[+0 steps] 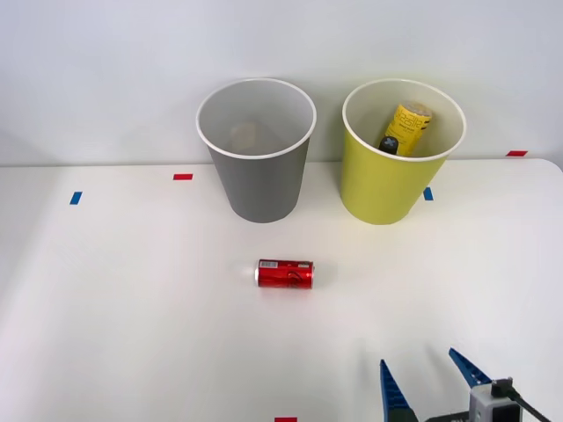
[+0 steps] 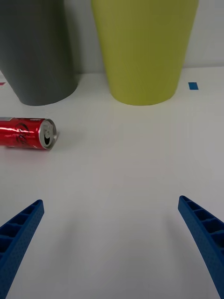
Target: Put cans in the gray bin, plastic bottles in the light green bin
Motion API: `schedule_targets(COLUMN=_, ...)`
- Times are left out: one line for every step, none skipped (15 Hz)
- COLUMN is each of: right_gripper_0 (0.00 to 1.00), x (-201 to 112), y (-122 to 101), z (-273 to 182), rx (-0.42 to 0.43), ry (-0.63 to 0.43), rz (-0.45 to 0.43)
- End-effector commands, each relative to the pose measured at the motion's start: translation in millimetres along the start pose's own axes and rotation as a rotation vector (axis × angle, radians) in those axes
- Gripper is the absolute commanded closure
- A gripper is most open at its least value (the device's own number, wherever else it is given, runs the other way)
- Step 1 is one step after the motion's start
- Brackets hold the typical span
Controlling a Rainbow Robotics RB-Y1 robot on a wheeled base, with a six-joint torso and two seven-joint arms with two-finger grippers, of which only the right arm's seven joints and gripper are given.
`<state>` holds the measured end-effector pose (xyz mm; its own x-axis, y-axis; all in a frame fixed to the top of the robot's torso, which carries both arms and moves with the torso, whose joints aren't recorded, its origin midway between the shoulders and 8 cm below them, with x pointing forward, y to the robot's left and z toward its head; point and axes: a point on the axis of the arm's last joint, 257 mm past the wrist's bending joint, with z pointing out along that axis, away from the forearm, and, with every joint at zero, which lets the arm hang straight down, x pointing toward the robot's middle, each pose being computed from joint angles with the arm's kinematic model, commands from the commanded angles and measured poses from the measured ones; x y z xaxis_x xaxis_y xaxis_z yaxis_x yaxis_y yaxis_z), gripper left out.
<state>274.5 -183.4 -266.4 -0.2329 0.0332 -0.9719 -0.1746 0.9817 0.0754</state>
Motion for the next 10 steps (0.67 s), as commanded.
schedule_targets(right_gripper_0=0.00, x=-16, y=11, z=26, rx=-0.043, ry=0.049, rz=0.010)
schedule_targets(right_gripper_0=0.00, x=-22, y=16, z=29, rx=-0.054, ry=0.074, rz=0.034)
schedule_targets(right_gripper_0=0.00, x=-35, y=28, z=32, rx=-0.084, ry=0.111, rz=0.076)
schedule_targets(right_gripper_0=0.00, x=-45, y=38, z=34, rx=-0.110, ry=0.139, rz=0.095)
schedule_targets(right_gripper_0=0.00, x=-54, y=46, z=38, rx=-0.135, ry=0.163, rz=0.101)
schedule_targets(right_gripper_0=0.00, x=-60, y=52, z=42, rx=-0.163, ry=0.172, rz=0.105)
schedule_targets(right_gripper_0=0.00, x=-65, y=58, z=48, rx=-0.192, ry=0.184, rz=0.110)
schedule_targets(right_gripper_0=0.00, x=-67, y=61, z=51, rx=-0.208, ry=0.194, rz=0.107)
schedule_targets(right_gripper_0=0.00, x=-67, y=64, z=55, rx=-0.225, ry=0.217, rz=0.095)
schedule_targets(right_gripper_0=0.00, x=-66, y=66, z=57, rx=-0.239, ry=0.236, rz=0.077)
